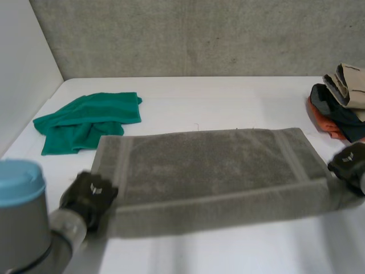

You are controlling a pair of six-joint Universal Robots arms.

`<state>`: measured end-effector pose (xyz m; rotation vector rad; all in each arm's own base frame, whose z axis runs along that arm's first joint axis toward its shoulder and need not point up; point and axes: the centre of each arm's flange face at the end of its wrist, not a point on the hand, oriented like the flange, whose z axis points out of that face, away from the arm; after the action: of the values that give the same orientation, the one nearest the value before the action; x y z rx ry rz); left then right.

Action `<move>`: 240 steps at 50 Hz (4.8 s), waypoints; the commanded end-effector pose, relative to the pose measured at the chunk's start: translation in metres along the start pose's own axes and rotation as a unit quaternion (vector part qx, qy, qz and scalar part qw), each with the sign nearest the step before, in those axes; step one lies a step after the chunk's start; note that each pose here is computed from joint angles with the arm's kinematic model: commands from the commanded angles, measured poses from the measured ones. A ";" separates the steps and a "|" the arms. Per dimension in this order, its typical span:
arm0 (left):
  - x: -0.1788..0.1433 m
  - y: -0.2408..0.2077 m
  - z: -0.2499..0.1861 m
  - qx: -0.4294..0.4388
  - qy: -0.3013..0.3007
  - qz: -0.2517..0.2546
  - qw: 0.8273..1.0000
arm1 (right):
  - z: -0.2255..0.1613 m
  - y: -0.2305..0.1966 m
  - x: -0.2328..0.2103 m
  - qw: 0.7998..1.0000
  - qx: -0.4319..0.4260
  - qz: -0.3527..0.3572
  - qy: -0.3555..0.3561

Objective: Fold the laundry.

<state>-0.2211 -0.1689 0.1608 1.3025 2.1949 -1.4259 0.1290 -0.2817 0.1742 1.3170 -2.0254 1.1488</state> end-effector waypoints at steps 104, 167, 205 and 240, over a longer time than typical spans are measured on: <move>-0.030 -0.071 0.047 0.220 -0.129 -0.121 0.959 | -0.008 -0.198 -0.103 0.882 0.470 -0.029 0.010; 0.012 -0.086 0.037 0.241 -0.062 -0.095 0.964 | 0.013 -0.130 -0.048 0.956 0.275 0.028 0.093; 0.062 -0.126 0.082 0.201 0.051 -0.205 0.957 | 0.008 -0.154 -0.077 0.895 0.240 0.304 -0.221; 0.003 -0.163 0.014 0.246 0.043 -0.220 0.943 | -0.036 -0.109 -0.134 0.917 0.338 0.164 -0.135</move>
<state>-0.3555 -0.2013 0.2524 0.9823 2.3590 -2.2288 0.2855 -0.2437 0.1669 1.4106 -2.1721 2.0417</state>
